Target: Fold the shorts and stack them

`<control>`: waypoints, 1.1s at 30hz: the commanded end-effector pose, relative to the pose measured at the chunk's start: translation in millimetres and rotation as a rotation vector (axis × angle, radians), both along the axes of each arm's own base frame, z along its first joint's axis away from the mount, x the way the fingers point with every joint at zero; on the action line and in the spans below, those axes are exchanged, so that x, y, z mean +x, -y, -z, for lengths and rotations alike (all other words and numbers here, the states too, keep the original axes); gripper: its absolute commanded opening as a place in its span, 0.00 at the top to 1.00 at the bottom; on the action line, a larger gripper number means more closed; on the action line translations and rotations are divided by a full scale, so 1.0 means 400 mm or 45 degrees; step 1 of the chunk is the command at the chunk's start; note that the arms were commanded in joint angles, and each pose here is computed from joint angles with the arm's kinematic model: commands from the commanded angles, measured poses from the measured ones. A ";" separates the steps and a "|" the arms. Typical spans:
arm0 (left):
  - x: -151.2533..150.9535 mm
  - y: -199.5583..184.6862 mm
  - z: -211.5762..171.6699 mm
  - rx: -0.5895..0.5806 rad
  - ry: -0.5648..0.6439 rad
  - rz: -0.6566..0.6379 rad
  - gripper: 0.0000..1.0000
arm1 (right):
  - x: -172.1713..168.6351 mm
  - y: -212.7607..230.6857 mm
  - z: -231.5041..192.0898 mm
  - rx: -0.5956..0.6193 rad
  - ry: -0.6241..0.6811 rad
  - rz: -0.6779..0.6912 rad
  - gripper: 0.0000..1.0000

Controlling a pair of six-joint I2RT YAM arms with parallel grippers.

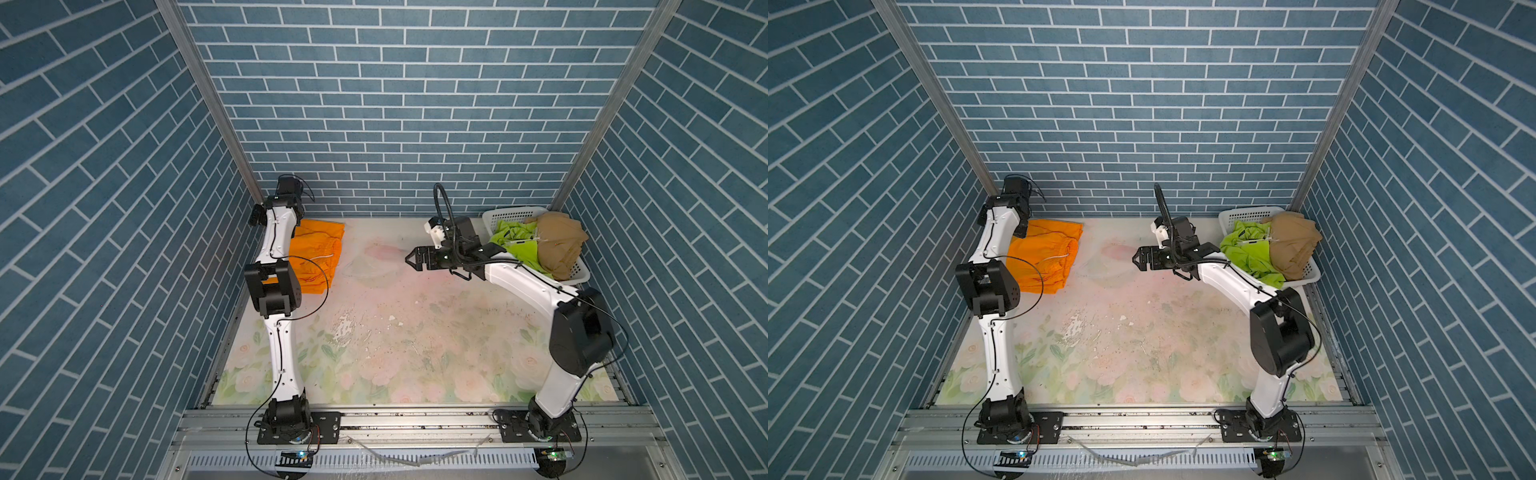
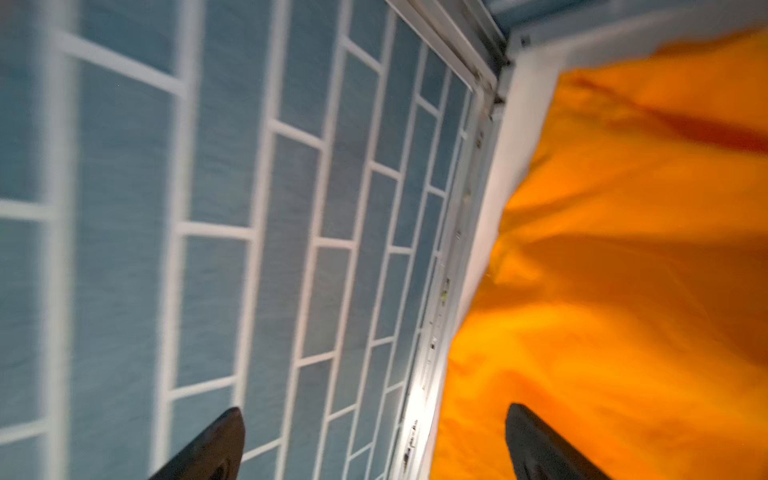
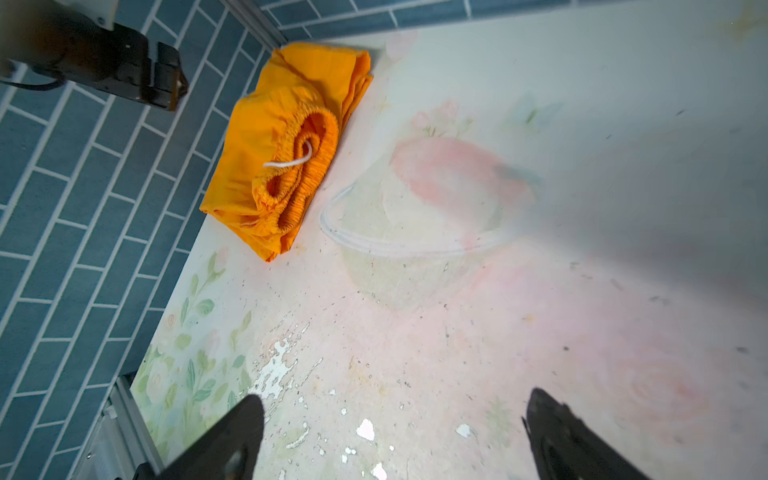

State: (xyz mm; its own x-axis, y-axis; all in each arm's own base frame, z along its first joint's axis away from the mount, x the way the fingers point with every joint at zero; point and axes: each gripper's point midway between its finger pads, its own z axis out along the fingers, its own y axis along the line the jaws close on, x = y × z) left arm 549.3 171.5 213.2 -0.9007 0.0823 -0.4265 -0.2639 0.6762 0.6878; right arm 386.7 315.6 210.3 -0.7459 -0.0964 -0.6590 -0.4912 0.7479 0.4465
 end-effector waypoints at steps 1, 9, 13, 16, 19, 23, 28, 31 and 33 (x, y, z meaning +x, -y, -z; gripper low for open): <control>-0.039 0.096 -0.206 0.028 0.206 0.060 0.00 | 0.021 0.157 -0.078 -0.163 0.114 0.189 0.01; -0.079 0.560 -0.326 -0.302 0.360 0.580 0.00 | 0.072 0.644 -0.115 -0.394 0.068 0.851 0.01; -0.110 0.787 -0.339 -0.319 0.381 0.792 0.00 | 0.064 0.837 -0.081 -0.342 -0.031 1.134 0.02; -0.140 0.967 -0.352 -0.233 0.411 0.974 0.00 | 0.063 0.932 -0.031 -0.244 -0.122 1.277 0.01; -0.183 1.148 -0.336 -0.187 0.409 1.166 0.01 | 0.085 0.967 0.018 -0.197 -0.205 1.299 0.02; -0.250 1.344 -0.265 -0.242 0.344 1.371 0.00 | 0.113 0.962 0.093 -0.146 -0.342 1.265 0.02; -0.324 1.486 -0.163 -0.395 0.229 1.495 0.00 | 0.099 0.971 0.162 -0.180 -0.397 1.288 0.06; -0.336 1.510 -0.120 -0.468 0.180 1.502 0.01 | 0.095 0.968 0.192 -0.189 -0.438 1.276 0.18; -0.343 1.516 -0.103 -0.495 0.154 1.501 0.00 | 0.097 0.963 0.204 -0.176 -0.449 1.268 0.35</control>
State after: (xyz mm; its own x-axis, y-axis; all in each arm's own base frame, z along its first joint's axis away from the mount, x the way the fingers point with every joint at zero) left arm 412.5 -434.1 249.6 -0.2867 0.7068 -0.6467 0.5820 0.6647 0.4685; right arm 425.9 -72.2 141.0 -0.6714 0.5866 -0.4530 0.4998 0.8096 0.3077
